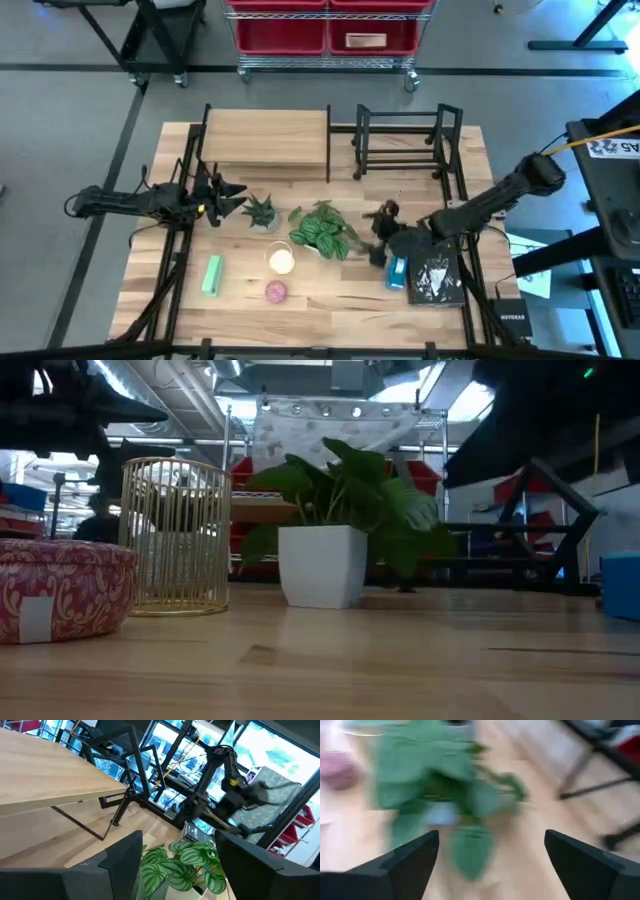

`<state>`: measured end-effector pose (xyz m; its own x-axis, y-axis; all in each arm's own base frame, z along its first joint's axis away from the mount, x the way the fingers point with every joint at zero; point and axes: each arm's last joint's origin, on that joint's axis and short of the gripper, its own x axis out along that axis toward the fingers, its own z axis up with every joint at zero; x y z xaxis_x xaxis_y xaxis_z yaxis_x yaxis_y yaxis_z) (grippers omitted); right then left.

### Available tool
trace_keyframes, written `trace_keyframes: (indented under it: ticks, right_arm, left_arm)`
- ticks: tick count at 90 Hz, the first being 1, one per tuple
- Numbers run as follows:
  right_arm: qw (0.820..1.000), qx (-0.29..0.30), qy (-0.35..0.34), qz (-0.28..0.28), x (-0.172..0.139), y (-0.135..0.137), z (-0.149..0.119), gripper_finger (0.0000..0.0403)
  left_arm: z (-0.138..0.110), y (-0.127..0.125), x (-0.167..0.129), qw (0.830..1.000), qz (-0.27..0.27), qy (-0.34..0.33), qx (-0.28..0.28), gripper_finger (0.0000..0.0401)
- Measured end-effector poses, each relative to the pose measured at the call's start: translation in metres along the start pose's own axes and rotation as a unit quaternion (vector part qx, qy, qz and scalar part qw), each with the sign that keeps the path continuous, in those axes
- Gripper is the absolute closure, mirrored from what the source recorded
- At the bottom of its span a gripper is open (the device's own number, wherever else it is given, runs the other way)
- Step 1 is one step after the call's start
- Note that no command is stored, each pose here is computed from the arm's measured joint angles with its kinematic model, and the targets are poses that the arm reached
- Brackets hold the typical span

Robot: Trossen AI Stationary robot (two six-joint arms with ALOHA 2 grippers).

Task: Stock shelves
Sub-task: Put the white plotted plant on the shelf

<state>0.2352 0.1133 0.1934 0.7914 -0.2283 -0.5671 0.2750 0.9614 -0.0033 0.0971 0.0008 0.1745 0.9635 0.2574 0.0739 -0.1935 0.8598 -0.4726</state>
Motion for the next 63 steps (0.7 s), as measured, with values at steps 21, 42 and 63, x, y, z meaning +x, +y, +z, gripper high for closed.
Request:
trace_keyframes:
  ticks: [21,42,63]
  right_arm:
    - [0.999,0.005,-0.009,0.046,0.021,0.061,-0.009,0.0075]
    - [0.994,0.037,-0.021,0.096,0.069,0.088,-0.039,0.0075]
    - [0.996,0.063,-0.056,-0.037,0.092,0.080,-0.064,0.0075]
  left_arm:
    - [0.000,0.000,0.000,1.000,0.000,0.000,0.004,0.0165]
    - [0.000,0.000,0.000,1.000,-0.002,0.001,0.001,0.0165]
    - [0.000,0.000,0.000,1.000,-0.002,0.001,0.001,0.0165]
